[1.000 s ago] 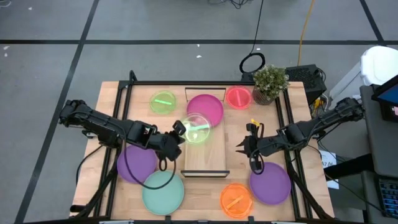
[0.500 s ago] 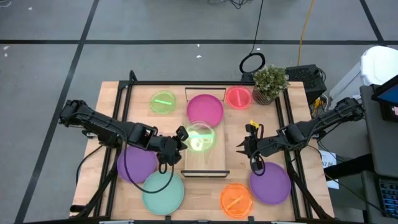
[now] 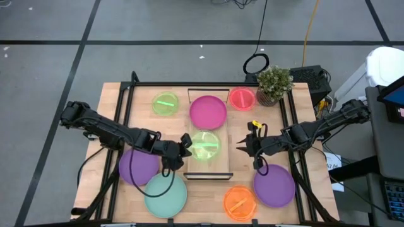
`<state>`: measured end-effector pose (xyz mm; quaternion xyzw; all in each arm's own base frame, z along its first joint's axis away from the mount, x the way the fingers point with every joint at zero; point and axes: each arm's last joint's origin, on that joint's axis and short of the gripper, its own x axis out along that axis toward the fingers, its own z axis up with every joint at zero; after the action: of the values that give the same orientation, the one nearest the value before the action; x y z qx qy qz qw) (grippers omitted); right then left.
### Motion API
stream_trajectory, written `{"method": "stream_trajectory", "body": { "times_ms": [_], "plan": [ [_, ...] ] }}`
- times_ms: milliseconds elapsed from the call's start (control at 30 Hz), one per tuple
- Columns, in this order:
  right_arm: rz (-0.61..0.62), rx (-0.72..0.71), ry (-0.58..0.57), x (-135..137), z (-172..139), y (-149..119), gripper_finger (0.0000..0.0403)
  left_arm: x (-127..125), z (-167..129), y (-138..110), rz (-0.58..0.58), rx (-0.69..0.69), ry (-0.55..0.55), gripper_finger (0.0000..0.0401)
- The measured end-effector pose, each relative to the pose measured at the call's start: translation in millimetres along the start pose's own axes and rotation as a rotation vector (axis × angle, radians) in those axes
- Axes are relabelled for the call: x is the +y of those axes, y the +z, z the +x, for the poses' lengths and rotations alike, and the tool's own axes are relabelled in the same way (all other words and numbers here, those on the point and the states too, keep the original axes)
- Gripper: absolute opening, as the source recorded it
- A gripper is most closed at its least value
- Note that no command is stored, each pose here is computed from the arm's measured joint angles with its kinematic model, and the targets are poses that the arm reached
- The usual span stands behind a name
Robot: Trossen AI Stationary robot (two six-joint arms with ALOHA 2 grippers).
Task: Place and stack plates onto a shelf
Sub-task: Put the bottom green plate on the shelf
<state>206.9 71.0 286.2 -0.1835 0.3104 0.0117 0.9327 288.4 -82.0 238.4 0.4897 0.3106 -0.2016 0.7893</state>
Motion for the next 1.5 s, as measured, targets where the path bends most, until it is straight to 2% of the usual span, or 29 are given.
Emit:
{"method": "stream_trajectory", "body": {
  "times_ms": [133,300,900,1500],
  "plan": [
    [0.004,0.000,0.003,0.0,0.0,0.0,0.0073,-4.0,6.9,-5.3,0.018,-0.061,0.014,0.0005],
    [0.039,0.000,0.004,0.1,0.0,-0.1,0.0073,-7.7,11.1,-11.8,0.025,-0.070,0.011,0.0005],
    [0.003,-0.028,0.001,-0.3,-0.1,2.8,0.0073,-11.6,14.6,-18.1,-0.033,-0.074,-0.015,0.0005],
    [-0.015,-0.025,0.002,-0.2,0.0,2.2,0.0073,-21.9,64.4,-29.8,-0.010,-0.047,-0.074,0.0005]
  ]
}}
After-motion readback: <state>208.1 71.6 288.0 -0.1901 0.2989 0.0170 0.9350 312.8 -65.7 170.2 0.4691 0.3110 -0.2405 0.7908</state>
